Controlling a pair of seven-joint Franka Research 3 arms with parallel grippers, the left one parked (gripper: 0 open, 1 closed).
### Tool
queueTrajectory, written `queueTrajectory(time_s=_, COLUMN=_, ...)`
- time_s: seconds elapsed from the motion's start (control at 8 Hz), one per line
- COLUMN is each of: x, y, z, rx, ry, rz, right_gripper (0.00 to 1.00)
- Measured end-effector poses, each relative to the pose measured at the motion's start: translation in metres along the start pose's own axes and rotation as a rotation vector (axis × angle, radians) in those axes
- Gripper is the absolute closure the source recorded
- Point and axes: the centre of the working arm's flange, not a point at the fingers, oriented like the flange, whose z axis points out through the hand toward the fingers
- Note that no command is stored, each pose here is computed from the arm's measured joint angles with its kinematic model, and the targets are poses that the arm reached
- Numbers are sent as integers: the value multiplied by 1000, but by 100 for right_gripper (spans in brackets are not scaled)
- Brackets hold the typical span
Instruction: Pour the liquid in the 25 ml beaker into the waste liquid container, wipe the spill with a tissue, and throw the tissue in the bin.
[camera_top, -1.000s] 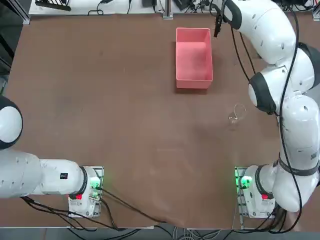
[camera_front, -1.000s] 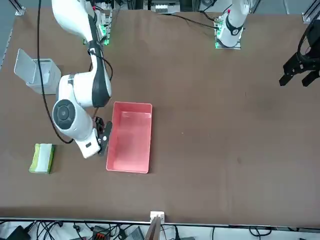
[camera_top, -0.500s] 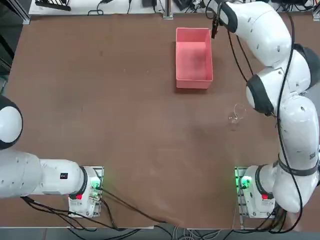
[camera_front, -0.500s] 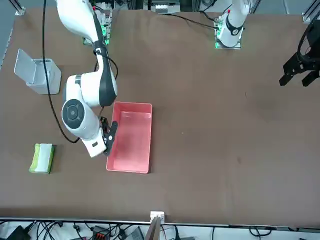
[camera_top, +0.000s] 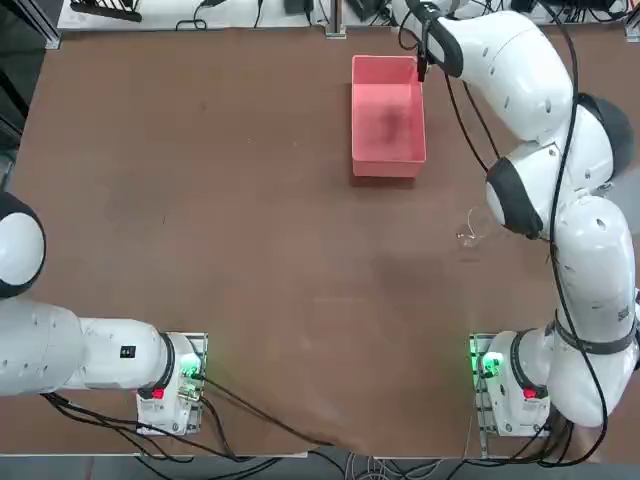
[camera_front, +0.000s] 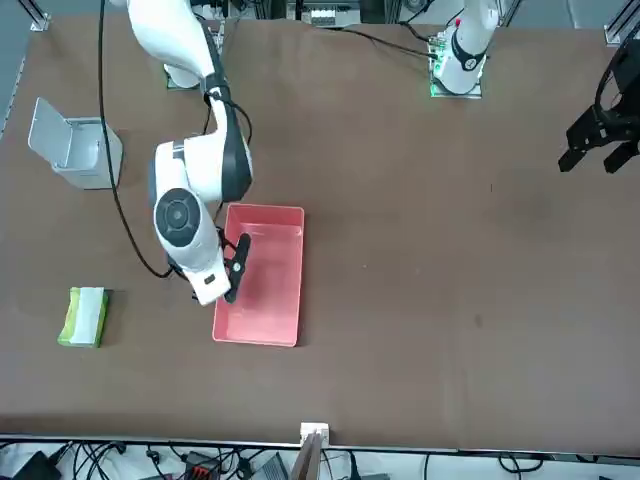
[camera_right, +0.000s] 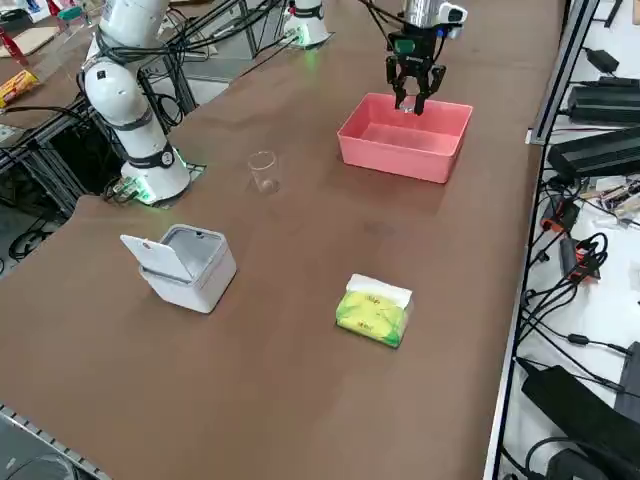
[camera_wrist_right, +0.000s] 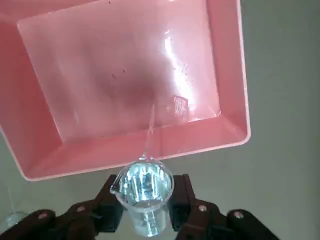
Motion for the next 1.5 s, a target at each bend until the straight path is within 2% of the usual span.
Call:
queueTrajectory(time_s=1.25, x=47, y=-37, z=11, rx=-82, ry=-165, rz=-110, right_gripper=51)
queueTrajectory(time_s=1.5, x=50, y=-41, z=14, rx=-82, ry=-194, rz=-91, right_gripper=51)
